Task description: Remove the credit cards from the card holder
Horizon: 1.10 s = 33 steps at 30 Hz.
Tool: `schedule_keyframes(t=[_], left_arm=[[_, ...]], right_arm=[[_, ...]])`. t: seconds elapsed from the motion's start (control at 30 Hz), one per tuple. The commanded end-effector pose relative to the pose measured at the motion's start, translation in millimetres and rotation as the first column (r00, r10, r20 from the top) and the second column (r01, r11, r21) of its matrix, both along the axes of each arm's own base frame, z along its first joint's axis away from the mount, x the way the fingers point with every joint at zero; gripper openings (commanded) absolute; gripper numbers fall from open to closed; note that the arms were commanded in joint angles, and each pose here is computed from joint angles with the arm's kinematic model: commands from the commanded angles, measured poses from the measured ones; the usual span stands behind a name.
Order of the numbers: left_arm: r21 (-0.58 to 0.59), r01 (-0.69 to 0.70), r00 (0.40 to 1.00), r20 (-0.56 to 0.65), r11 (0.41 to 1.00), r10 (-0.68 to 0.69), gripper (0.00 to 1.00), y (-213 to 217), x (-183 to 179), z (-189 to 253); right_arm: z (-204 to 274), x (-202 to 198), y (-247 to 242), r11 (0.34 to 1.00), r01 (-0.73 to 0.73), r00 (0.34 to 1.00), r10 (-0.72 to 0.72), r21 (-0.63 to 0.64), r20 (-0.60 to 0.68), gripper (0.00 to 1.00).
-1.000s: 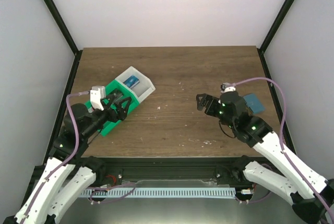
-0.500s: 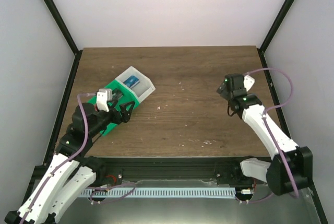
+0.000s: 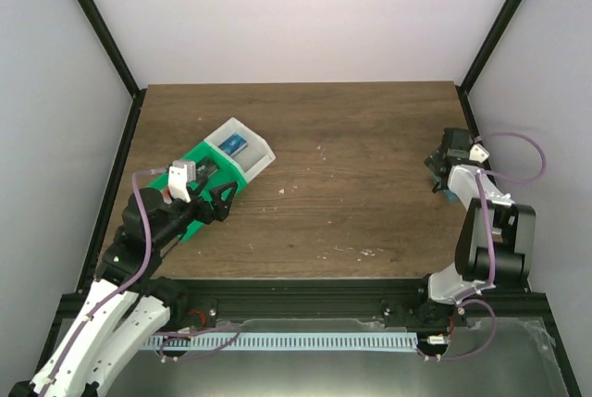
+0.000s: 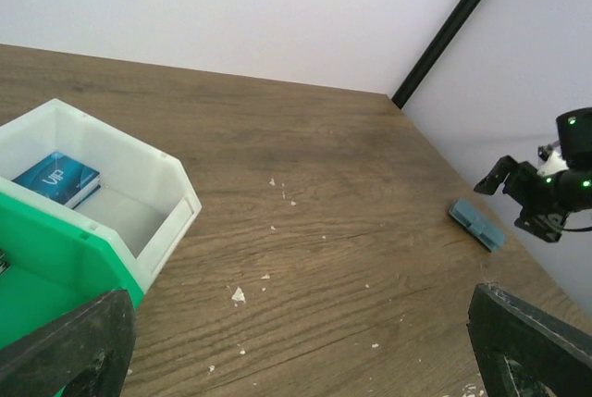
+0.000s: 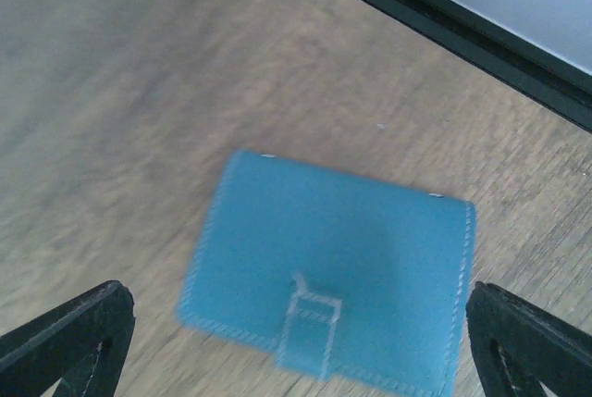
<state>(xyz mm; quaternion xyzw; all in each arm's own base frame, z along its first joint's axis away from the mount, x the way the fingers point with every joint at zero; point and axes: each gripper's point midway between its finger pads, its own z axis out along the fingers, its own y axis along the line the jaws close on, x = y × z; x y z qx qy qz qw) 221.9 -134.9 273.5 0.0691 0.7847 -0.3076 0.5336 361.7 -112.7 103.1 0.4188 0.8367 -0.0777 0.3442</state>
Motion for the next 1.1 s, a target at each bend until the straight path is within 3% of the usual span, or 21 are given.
schedule_keyframes(t=[0.0,0.23,0.33,0.83,1.07], left_arm=[[-0.002,0.013,0.999,0.034,1.0,-0.013,1.0,-1,-1,4],[-0.004,0.045,0.998,0.048,0.999,-0.045,1.0,-6,-3,5],[-0.003,0.049,0.998,0.038,0.999,-0.049,1.0,-6,-3,3],[-0.009,0.056,0.997,0.053,0.998,-0.055,1.0,-7,-5,7],[-0.001,0.066,0.997,0.036,0.998,-0.066,0.99,-9,-4,3]], right_arm=[[-12,10,-28,0.999,0.043,0.999,-0.043,0.022,-0.019,1.0],[-36,30,-33,0.999,-0.02,0.998,0.023,0.05,-0.061,0.98],[-45,41,-21,0.989,-0.107,0.992,0.113,0.098,-0.062,0.95],[-86,36,-11,0.974,-0.161,0.963,0.19,0.159,-0.191,0.89],[-89,36,8,0.962,-0.216,0.95,0.247,0.169,-0.19,0.85]])
